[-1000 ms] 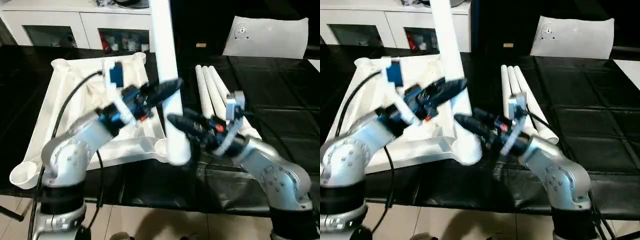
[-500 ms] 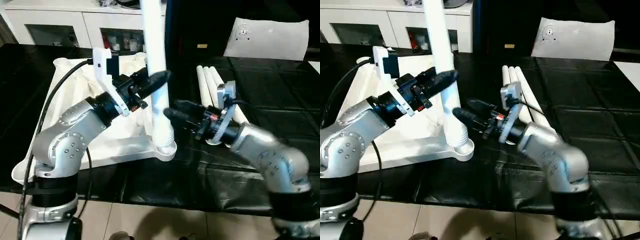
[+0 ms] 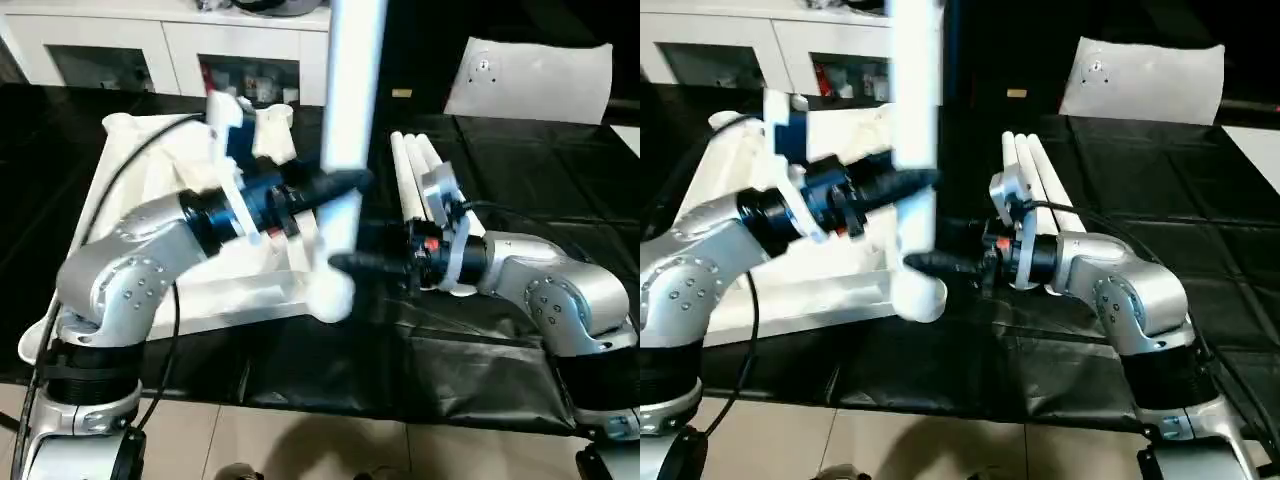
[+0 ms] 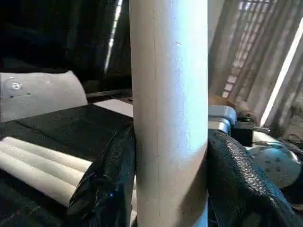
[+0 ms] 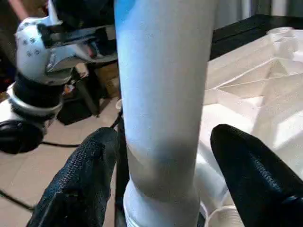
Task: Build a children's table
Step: Pick table leg
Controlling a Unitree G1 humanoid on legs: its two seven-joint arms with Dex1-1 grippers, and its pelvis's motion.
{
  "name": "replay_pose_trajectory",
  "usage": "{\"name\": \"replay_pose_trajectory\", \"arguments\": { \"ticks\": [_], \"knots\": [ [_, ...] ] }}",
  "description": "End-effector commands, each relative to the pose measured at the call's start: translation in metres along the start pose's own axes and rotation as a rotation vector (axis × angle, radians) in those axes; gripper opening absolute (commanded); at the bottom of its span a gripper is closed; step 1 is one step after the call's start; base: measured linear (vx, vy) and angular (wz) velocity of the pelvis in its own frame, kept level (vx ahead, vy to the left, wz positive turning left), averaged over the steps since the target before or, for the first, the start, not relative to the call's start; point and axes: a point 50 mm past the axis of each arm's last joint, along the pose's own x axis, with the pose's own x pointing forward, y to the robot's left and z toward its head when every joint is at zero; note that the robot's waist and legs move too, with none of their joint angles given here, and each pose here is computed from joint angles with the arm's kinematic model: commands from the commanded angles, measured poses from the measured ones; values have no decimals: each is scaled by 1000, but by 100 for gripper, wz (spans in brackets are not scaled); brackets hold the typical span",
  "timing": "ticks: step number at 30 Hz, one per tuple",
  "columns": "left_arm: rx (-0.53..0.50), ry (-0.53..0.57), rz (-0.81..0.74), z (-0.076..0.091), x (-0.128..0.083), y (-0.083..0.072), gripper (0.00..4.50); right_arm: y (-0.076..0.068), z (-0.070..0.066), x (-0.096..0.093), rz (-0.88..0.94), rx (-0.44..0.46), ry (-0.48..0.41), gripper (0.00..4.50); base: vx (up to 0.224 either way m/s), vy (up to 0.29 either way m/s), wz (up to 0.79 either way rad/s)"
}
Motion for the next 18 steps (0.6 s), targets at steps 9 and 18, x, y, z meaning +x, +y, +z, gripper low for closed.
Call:
{"name": "replay_pose_trajectory", "arguments": {
  "ticks": [9,18],
  "knots": [
    [41,27,-137,6,14,-8,183,-2,3,4,104,-55,50,322,0,0,0],
    [51,29,-168,7,17,-8,183,-2,0,6,149,-33,63,257,0,0,0]
  ]
}}
